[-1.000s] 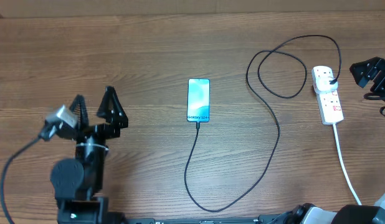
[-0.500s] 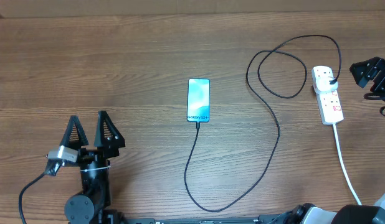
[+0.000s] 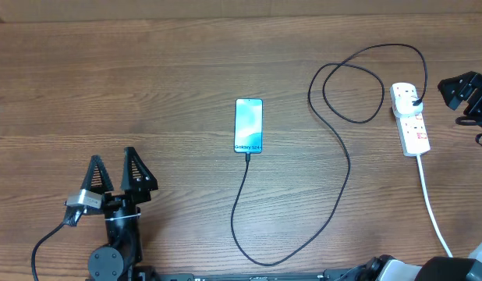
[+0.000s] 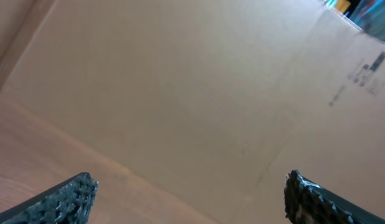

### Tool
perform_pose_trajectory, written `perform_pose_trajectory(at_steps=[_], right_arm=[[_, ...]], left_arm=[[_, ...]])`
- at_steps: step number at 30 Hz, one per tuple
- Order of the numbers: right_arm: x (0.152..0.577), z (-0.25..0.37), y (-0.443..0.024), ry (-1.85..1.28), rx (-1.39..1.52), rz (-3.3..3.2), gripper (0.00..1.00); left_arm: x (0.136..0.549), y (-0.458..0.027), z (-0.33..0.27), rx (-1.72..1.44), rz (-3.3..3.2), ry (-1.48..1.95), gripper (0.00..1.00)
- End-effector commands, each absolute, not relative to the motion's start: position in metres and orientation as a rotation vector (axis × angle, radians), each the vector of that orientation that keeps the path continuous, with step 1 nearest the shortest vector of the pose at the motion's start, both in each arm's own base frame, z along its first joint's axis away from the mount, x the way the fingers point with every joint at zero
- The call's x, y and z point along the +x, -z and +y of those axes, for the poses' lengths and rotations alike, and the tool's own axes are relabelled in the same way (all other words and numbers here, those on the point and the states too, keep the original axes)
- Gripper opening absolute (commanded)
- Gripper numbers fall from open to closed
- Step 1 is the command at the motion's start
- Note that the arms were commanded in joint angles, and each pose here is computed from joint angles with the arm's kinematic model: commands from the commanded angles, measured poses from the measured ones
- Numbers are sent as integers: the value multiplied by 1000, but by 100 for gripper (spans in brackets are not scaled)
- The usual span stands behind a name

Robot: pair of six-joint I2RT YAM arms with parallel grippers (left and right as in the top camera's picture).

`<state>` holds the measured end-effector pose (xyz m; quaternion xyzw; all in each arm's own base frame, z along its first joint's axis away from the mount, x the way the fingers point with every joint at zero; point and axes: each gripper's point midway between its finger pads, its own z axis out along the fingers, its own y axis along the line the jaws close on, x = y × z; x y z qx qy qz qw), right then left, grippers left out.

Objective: Plug charger to phone and switch on socket

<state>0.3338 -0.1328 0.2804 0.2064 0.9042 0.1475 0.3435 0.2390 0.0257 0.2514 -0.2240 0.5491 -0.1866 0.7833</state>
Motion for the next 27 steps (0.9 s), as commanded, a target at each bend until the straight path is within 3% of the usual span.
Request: perform_pose_trajectory(at_steps=[1, 27], right_arm=[[336, -132, -280, -389, 530, 2348, 100], [336, -132, -280, -389, 530, 2348, 100]], left_arm=[[235, -248, 33, -520, 1173, 379, 100], [243, -160, 35, -608, 1521, 285, 100]])
